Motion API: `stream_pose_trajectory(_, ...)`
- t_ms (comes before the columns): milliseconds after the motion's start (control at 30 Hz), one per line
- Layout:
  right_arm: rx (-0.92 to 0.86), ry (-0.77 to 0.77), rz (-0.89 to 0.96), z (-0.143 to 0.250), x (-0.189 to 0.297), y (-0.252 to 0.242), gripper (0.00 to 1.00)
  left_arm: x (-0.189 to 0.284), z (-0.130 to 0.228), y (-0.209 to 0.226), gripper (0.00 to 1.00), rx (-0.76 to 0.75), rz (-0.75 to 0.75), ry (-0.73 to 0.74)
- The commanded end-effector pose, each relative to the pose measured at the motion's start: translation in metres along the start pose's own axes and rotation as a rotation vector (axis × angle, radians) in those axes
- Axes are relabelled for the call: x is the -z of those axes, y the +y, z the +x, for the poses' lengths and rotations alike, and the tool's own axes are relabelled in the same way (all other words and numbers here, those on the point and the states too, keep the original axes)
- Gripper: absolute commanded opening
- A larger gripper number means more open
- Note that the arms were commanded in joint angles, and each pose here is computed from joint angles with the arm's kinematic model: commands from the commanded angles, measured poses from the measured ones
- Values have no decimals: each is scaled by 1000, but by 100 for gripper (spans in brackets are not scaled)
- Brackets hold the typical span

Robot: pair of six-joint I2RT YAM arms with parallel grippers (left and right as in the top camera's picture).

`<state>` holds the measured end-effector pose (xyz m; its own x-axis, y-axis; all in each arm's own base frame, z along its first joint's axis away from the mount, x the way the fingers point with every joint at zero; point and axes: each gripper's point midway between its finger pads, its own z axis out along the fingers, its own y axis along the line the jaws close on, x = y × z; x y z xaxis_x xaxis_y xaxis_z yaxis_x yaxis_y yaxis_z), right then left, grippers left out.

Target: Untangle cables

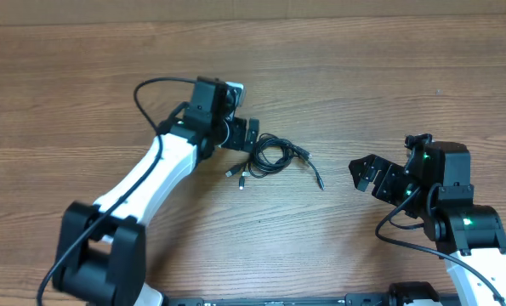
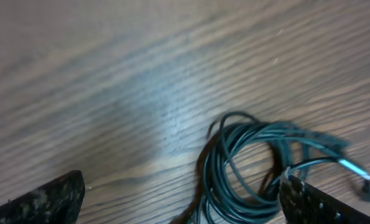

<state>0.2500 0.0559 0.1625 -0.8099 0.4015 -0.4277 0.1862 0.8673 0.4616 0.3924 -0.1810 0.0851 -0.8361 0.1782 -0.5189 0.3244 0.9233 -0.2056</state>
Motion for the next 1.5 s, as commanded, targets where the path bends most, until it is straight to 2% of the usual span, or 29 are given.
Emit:
stream_pose_trajectory(0, 19, -24, -21, -8, 7, 8, 100, -13, -1, -13, 98, -39, 45, 12)
stream_pose_trajectory(233, 23, -38, -27, -11, 7, 10, 100, -46, 8, -32, 96, -59, 100, 31)
stream_pose_trajectory(400, 21, -31, -24, -10, 7, 9, 100, -62, 21, -32, 86, -62, 100, 70)
stream_pose_trajectory(433, 21, -31, -24, -10, 7, 9, 100, -63, 22, -32, 82, -61, 99, 75)
stream_pose_trajectory(600, 22, -32, -24, -10, 7, 9, 100, -65, 29, -30, 46, -54, 95, 105)
stream_pose_trajectory(633, 22, -32, -24, -10, 7, 9, 100, -64, 32, -31, 42, -53, 99, 114)
stream_pose_trajectory(700, 22, -32, -24, -10, 7, 9, 100, -64, 36, -31, 40, -51, 98, 130)
stream_pose_trajectory(867, 21, -32, -24, -10, 7, 9, 100, -63, 46, -31, 44, -47, 93, 171)
stream_pose_trajectory(1033, 22, -32, -24, -10, 7, 9, 100, -62, 50, -30, 43, -45, 91, 187)
stream_pose_trajectory(1100, 21, -31, -24, -10, 7, 9, 100, -62, 50, -30, 38, -45, 91, 187)
stream_pose_trajectory(1300, 21, -30, -28, -9, 7, 10, 100, -62, 49, -31, 5, -47, 96, 185)
stream_pose_trajectory(1467, 13, -35, -39, -11, 7, 12, 100, -44, 29, -42, 4, -89, 134, 151)
